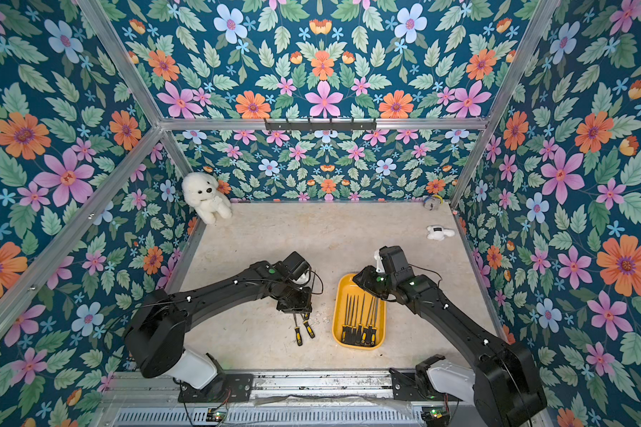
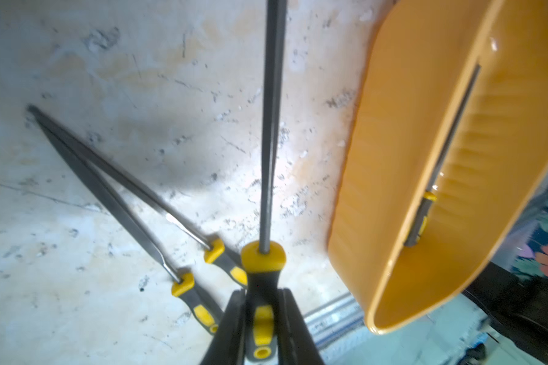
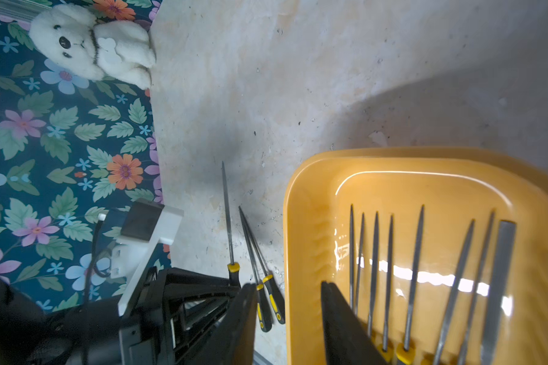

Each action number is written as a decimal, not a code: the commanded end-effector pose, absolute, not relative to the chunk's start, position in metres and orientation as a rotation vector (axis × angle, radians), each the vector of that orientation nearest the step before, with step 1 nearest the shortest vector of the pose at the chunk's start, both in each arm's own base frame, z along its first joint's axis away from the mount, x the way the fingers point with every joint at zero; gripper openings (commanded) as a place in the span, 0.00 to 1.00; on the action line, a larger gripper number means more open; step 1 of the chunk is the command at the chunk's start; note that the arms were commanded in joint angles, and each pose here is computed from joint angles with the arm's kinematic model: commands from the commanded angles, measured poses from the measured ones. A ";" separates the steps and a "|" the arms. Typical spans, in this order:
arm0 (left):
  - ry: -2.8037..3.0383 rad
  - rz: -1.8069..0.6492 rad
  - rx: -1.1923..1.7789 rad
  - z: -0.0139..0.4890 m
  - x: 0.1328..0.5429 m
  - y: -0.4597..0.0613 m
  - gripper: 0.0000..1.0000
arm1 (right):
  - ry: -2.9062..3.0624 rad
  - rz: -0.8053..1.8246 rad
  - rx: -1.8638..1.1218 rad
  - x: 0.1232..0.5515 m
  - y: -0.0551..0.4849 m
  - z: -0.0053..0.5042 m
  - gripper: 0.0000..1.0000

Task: Put the file tool into the storage box
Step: Pick up the file tool from the center of the board, then place the file tool in the storage box, then pick up the file tool from the center of the board.

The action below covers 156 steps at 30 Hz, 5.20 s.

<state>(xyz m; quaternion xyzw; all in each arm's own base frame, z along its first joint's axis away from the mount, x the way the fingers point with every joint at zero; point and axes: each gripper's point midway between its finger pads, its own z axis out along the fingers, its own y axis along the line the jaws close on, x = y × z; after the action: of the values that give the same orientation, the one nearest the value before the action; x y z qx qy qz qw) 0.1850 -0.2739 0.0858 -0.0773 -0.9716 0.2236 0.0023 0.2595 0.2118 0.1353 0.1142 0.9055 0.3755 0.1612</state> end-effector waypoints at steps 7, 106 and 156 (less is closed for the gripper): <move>-2.940 1.088 -0.320 0.115 0.179 -0.307 0.00 | 2.495 1.302 0.220 0.278 0.255 0.168 0.41; -3.120 0.817 0.336 0.033 0.157 -0.245 0.65 | 2.758 0.399 0.117 0.256 0.195 0.091 0.36; -3.106 0.506 -0.160 0.036 0.132 -0.239 0.00 | 2.703 0.664 0.072 0.259 0.228 0.106 0.36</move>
<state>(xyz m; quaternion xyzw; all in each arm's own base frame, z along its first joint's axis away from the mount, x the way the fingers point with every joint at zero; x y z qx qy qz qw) 0.1328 -0.2365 0.0301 -0.0090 -0.9881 0.1532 -0.0034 0.2538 0.2098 0.0947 0.0322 0.9665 0.1870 0.1730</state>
